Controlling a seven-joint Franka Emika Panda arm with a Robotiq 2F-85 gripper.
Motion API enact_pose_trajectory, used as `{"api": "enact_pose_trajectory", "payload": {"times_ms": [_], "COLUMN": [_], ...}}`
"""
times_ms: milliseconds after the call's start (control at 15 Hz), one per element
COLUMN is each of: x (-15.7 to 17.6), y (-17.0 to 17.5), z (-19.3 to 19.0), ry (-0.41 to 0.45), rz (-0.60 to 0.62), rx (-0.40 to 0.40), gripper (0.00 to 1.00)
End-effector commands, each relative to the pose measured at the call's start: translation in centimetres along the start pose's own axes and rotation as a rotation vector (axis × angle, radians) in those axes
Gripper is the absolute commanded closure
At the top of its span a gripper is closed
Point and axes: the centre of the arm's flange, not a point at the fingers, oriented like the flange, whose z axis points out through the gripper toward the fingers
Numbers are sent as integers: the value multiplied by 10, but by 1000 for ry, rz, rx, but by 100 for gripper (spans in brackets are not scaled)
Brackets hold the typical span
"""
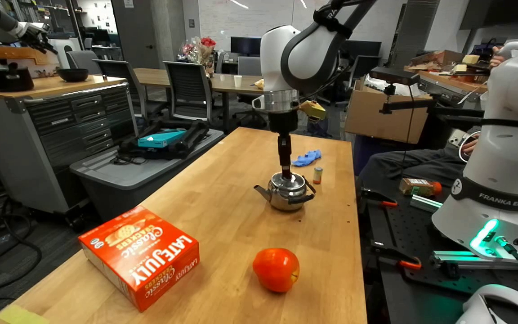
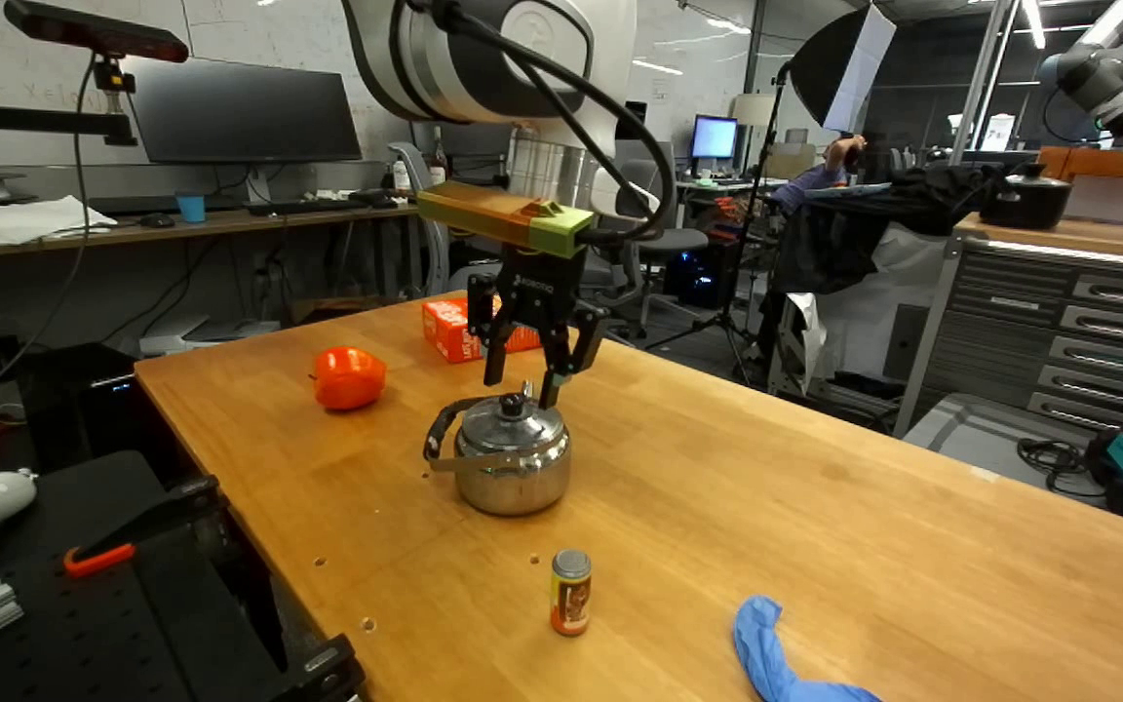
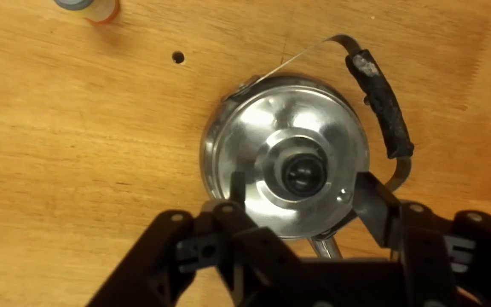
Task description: Take the lid and cover the teapot
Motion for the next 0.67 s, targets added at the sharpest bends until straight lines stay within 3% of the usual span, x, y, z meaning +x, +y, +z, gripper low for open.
{"api": "enact_pose_trajectory", "payload": {"times_ms": [0, 600], "x": [-3, -15], "y": [3, -6], "z": [-15, -62], "ry": [22, 94], "rz": [18, 178], "rx": [-4, 5], "gripper": [2, 0]}}
